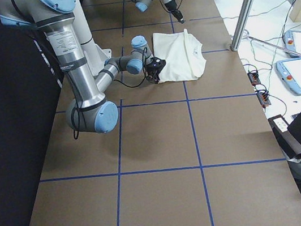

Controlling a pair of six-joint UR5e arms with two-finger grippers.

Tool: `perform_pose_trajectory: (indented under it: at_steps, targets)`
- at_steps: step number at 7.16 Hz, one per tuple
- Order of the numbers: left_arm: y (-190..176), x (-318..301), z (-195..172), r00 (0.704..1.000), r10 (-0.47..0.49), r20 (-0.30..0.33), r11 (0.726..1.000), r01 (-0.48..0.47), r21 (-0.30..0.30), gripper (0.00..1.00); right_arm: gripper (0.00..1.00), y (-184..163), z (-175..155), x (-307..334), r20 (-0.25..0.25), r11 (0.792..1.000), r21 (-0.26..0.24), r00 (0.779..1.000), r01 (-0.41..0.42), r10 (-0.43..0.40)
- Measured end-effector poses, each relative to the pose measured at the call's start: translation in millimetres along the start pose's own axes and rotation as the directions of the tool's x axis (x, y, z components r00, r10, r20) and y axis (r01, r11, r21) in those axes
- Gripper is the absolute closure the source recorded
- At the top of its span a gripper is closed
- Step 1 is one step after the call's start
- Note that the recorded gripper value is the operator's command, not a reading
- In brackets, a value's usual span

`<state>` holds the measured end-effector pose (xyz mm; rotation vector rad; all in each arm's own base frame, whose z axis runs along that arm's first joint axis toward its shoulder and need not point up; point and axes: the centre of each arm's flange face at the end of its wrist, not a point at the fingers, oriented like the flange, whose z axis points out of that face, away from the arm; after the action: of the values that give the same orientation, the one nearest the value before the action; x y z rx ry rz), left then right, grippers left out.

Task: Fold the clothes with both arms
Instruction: 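Grasp the folded corner with the right gripper and swing the shirt around, then release the shirt and bring both grippers to its long edges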

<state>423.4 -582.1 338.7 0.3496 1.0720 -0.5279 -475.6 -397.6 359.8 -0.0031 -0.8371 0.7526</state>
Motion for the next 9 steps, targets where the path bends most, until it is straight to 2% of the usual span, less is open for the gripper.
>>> perform_pose_trajectory:
  at_steps: [1, 2, 3, 4, 5, 6, 7, 8, 9]
  targets:
    - [0, 1, -1, 1.0, -0.001, -0.002, 1.0, 0.001, 0.0, 0.44, 1.0, 3, -18, 3, 0.021, 1.0, -0.021, 1.0, 0.004, -0.004]
    - [0, 3, -2, 1.0, -0.004, -0.006, 1.0, 0.004, -0.001, 0.44, 1.0, 10, -52, 18, 0.038, 0.995, -0.095, 0.999, 0.014, -0.011]
    - [1, 5, -4, 1.0, -0.009, -0.012, 1.0, 0.009, -0.004, 0.44, 1.0, 24, -94, 43, 0.035, 0.972, -0.234, 0.999, 0.035, -0.027]
    - [3, 9, -7, 1.0, -0.01, -0.02, 1.0, 0.01, -0.008, 0.45, 1.0, 44, -130, 69, 0.02, 0.926, -0.373, 0.998, 0.063, -0.06]
    - [8, 14, -15, 0.999, -0.008, -0.039, 1.0, 0.007, -0.024, 0.45, 0.12, 73, -159, 89, 0.004, 0.862, -0.499, 0.994, 0.094, -0.106]
    - [15, 19, -29, 0.998, -0.009, -0.067, 0.997, 0.004, -0.073, 0.43, 0.0, 106, -170, 104, -0.018, 0.805, -0.582, 0.988, 0.114, -0.152]
    - [27, 25, -49, 0.994, -0.036, -0.099, 0.988, 0.02, -0.155, 0.37, 0.0, 136, -170, 117, -0.036, 0.782, -0.611, 0.982, 0.126, -0.186]
    - [39, 28, -67, 0.99, -0.084, -0.115, 0.971, 0.055, -0.232, 0.3, 0.0, 148, -168, 121, -0.041, 0.793, -0.596, 0.982, 0.124, -0.185]
    - [60, 26, -80, 0.985, -0.127, -0.113, 0.95, 0.088, -0.3, 0.3, 0.0, 142, -168, 117, -0.04, 0.815, -0.57, 0.987, 0.104, -0.153]
